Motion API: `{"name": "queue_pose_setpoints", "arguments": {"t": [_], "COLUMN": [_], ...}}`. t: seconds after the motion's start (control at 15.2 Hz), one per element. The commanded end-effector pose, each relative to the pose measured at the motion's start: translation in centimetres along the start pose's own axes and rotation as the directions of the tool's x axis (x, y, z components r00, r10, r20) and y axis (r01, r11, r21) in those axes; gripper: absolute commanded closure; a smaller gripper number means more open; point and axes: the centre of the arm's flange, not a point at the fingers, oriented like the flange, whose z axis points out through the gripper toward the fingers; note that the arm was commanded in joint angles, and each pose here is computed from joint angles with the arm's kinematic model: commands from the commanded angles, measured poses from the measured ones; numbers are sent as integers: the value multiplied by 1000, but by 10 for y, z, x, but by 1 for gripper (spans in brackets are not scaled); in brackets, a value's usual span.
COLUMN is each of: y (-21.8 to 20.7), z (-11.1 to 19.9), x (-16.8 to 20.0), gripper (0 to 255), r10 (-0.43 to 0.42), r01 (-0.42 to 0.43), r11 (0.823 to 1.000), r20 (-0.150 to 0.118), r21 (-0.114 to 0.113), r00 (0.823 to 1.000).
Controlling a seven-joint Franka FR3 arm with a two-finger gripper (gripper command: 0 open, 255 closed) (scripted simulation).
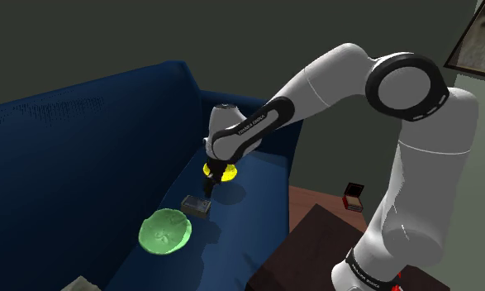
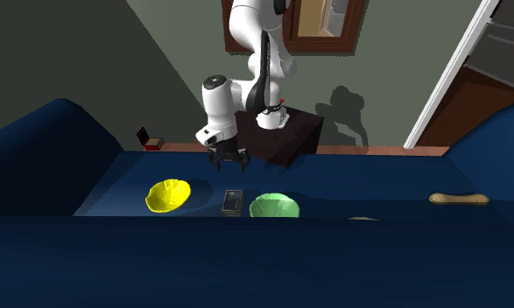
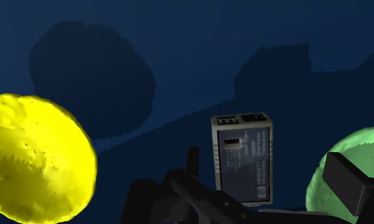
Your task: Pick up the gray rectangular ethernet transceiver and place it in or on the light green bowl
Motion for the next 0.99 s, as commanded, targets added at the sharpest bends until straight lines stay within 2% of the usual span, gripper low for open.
{"name": "queue_pose_setpoints", "arguments": {"t": [0.0,0.46,0.92], "y": [-4,-13,-12], "z": [17,83,120], "x": [17,75,76], "gripper": [0,0,0], "r10": [-24,-103,-103], "r01": [24,103,103], "r11": [1000,995,995], "r20": [-5,-20,-20], "r21": [-3,-14,-14], "r00": [1000,994,994]}}
